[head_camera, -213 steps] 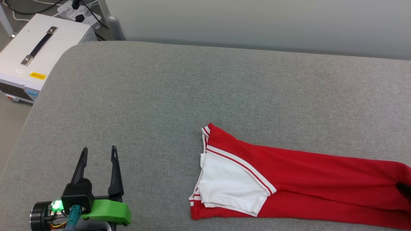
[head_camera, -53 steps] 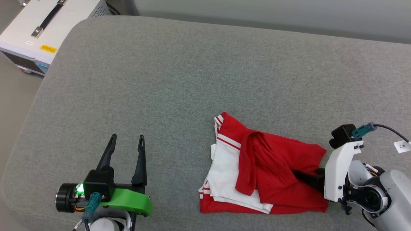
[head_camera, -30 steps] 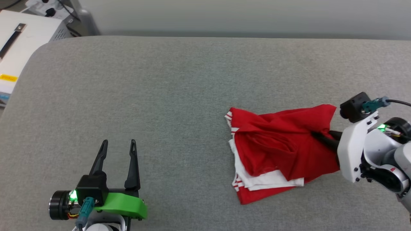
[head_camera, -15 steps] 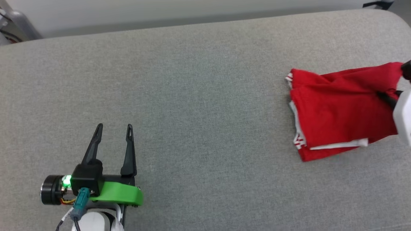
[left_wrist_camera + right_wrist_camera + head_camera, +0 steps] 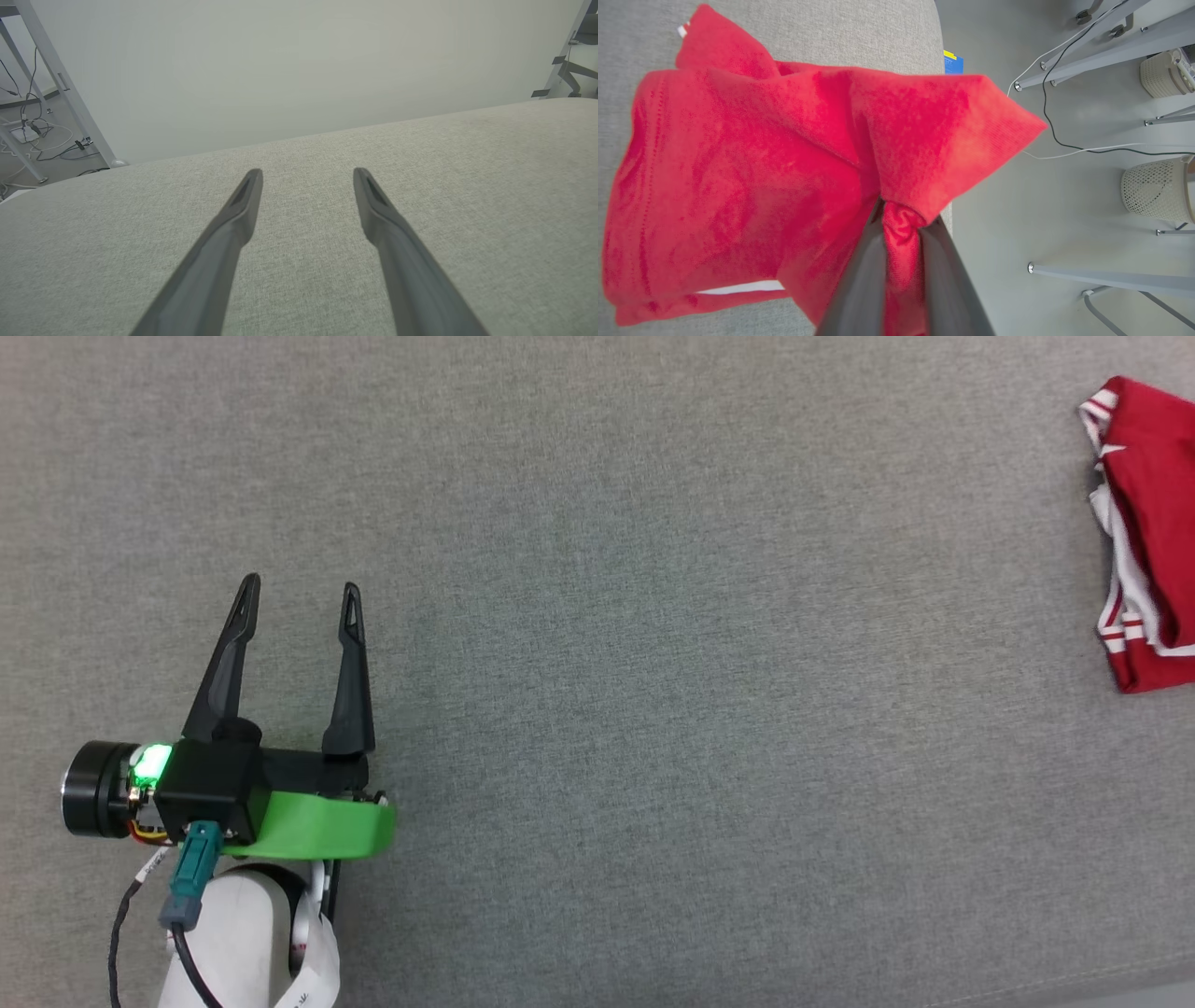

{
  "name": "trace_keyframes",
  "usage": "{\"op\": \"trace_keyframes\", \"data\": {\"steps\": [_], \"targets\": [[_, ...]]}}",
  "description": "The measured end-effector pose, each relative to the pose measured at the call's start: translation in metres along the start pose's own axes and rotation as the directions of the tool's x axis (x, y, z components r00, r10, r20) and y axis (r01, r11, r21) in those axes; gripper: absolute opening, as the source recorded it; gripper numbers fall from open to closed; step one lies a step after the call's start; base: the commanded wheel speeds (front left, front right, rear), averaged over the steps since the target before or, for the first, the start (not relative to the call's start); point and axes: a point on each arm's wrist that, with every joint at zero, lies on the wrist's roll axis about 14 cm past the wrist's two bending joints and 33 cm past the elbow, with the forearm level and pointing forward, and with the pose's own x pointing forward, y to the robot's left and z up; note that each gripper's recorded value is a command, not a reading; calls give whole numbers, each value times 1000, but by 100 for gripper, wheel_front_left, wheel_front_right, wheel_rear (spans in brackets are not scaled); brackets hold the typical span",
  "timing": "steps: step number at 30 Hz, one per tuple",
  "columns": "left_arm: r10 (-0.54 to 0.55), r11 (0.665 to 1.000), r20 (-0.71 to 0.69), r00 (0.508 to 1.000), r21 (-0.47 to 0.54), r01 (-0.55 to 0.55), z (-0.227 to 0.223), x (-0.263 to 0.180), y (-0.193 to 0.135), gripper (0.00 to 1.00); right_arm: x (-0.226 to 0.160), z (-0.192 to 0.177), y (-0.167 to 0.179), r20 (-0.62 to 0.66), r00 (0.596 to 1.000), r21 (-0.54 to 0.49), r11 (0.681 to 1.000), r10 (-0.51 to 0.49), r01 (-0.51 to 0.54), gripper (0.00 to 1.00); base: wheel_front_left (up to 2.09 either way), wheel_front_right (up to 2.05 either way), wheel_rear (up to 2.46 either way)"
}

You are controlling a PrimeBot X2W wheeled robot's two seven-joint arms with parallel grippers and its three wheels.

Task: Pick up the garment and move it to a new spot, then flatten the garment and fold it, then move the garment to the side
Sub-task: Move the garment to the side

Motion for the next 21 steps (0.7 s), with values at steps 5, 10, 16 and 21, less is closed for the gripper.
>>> {"op": "trace_keyframes", "data": {"steps": [5,10,16,21], "targets": [[-8,1000,-29,1000,-11,7,-21,9,0,100,25,-14,-19,-54,995,6,997,-78,79,0,0,0,0],[2,1000,-63,998,-7,-3,-37,7,6,100,45,-16,-19,-55,993,7,995,-104,104,0,0,0,0],[15,1000,-63,998,8,-15,-34,4,11,100,54,-20,-15,-38,992,4,993,-120,120,100,0,0,0],[26,1000,-38,999,17,-25,-20,2,13,100,42,-7,-31,41,986,-4,987,-162,162,100,0,0,0]]}}
